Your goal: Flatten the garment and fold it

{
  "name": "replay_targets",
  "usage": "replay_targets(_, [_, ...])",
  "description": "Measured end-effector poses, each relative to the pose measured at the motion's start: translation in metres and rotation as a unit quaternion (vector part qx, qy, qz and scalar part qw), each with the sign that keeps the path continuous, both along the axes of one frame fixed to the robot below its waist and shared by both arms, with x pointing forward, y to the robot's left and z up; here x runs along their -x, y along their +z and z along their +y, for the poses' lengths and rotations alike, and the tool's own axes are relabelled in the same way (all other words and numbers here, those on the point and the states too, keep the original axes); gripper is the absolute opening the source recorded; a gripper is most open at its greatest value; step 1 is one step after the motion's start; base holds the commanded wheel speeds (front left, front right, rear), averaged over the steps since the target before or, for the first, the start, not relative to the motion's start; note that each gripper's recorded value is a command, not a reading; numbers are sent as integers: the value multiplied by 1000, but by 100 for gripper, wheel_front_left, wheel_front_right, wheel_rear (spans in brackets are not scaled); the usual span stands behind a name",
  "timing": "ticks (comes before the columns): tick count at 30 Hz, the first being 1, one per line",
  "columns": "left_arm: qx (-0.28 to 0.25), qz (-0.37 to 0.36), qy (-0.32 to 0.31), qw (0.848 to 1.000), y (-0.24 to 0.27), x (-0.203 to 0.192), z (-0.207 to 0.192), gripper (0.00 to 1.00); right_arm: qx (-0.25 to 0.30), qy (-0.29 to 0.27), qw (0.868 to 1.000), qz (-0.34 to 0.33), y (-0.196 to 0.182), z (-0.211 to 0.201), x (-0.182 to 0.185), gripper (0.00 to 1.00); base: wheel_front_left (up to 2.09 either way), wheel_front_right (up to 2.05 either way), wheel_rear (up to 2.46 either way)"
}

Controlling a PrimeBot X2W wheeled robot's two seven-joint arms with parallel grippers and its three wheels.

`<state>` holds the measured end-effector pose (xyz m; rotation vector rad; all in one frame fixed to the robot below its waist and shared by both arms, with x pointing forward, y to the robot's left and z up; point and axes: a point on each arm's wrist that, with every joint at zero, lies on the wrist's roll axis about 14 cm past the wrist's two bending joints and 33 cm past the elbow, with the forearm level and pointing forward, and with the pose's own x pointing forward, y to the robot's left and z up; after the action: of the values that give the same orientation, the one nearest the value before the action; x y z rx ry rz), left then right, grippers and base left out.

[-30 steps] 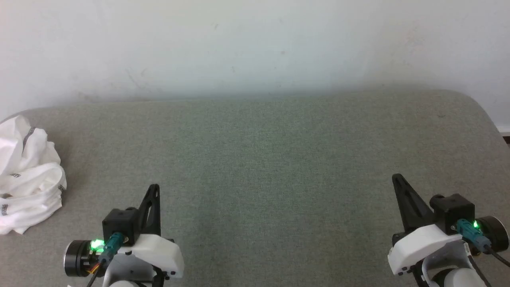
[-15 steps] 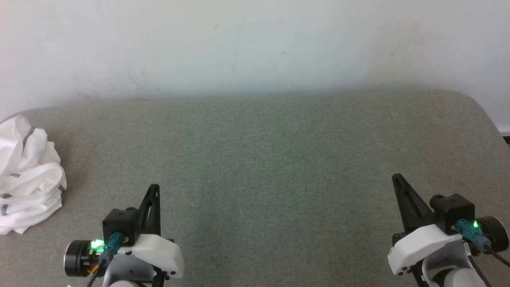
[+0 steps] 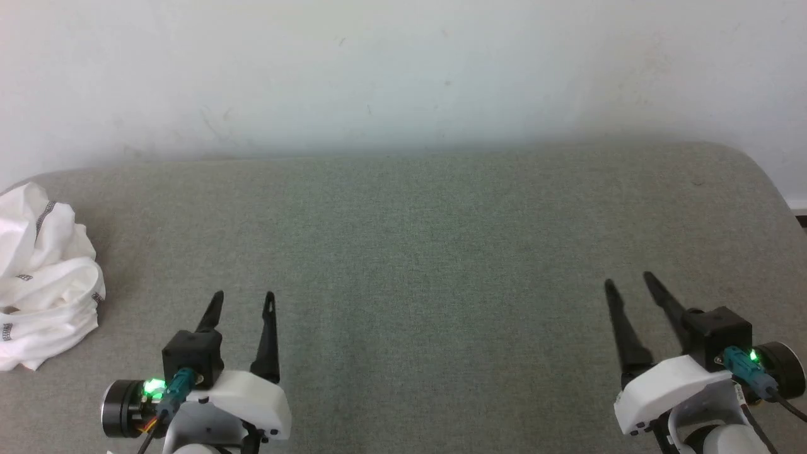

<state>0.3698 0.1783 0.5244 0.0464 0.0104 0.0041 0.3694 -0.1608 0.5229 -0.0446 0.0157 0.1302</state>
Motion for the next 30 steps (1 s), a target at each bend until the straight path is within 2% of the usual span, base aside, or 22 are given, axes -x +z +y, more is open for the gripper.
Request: replay_targets(30, [10, -25, 11, 1000, 6, 7, 7, 100, -18, -33, 999, -19, 2, -23, 1, 100, 0, 0, 0])
